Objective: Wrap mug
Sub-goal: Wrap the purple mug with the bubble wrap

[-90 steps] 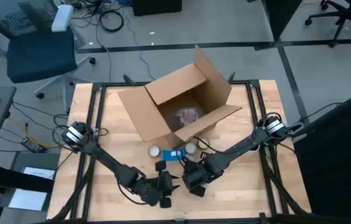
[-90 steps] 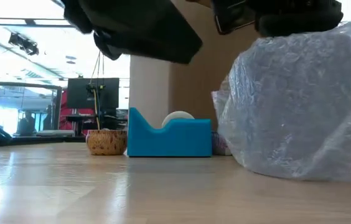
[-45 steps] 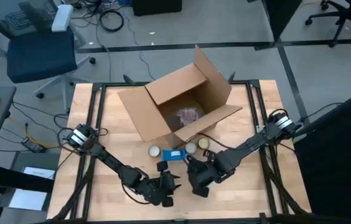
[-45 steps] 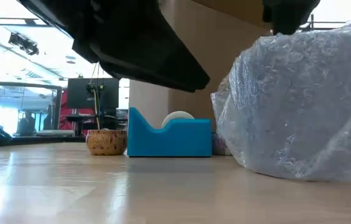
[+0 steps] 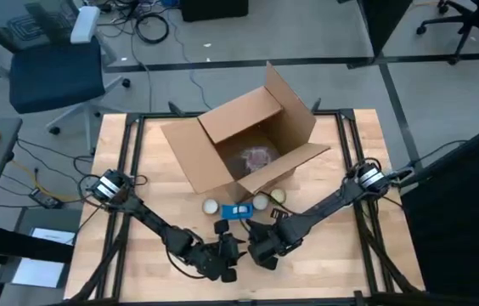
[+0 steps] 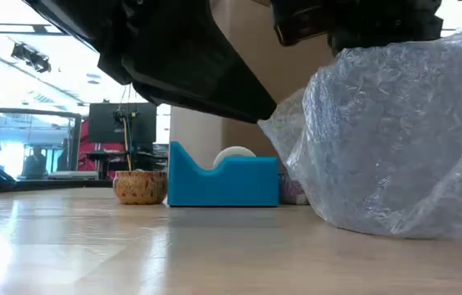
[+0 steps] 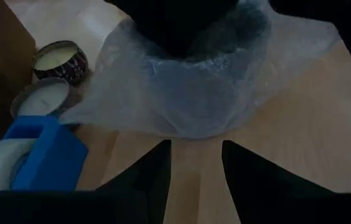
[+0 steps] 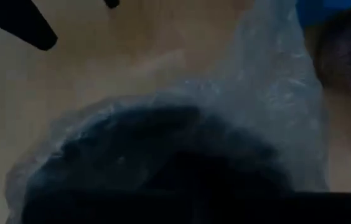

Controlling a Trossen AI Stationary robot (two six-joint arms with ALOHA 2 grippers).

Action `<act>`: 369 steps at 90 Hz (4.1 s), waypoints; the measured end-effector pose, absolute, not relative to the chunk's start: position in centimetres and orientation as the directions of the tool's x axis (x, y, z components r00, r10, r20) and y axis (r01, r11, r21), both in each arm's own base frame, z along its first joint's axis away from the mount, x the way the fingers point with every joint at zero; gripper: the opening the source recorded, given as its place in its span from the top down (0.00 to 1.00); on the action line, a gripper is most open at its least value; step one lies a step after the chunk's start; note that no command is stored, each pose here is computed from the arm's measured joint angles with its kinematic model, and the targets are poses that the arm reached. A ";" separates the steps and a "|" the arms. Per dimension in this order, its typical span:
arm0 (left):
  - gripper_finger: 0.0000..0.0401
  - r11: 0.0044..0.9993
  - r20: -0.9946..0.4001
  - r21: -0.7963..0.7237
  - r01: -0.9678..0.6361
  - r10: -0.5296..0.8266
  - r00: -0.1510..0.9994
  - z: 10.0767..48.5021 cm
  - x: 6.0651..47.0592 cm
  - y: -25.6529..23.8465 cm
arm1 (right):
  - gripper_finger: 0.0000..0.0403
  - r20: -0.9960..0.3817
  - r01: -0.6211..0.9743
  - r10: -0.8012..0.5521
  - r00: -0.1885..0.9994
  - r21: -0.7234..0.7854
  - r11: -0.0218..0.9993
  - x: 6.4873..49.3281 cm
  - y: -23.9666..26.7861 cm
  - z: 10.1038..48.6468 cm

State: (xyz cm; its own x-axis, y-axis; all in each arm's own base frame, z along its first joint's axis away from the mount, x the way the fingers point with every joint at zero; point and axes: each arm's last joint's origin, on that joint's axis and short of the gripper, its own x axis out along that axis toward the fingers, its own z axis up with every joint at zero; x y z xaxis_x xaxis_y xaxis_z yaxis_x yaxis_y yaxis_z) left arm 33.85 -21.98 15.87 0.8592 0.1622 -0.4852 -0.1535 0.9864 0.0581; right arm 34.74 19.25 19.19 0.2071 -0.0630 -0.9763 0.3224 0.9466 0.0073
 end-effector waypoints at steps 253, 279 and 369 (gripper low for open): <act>0.68 0.984 -0.504 0.061 -0.170 0.177 0.845 15.7 33.8 -21.6 | 1.00 -0.922 0.315 0.069 0.382 0.199 0.928 32.1 21.1 23.9; 0.68 0.983 -0.506 0.044 -0.181 0.178 0.844 15.6 33.8 -21.6 | 1.00 -0.935 0.378 -0.066 0.349 0.075 0.923 30.6 21.0 23.4; 0.68 0.989 -0.485 0.059 -0.139 0.150 0.861 16.5 33.4 -22.3 | 1.00 -0.867 0.178 0.078 0.492 0.188 0.966 31.3 22.5 25.3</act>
State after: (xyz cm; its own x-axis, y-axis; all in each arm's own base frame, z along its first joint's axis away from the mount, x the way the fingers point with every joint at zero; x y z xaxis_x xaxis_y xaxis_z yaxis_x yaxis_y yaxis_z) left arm 33.37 -22.30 16.48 0.8613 0.1499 -0.4855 -0.1389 0.9886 0.0588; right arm 31.26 22.45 25.35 0.4919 0.0783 -0.8671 0.1777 0.9659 0.1881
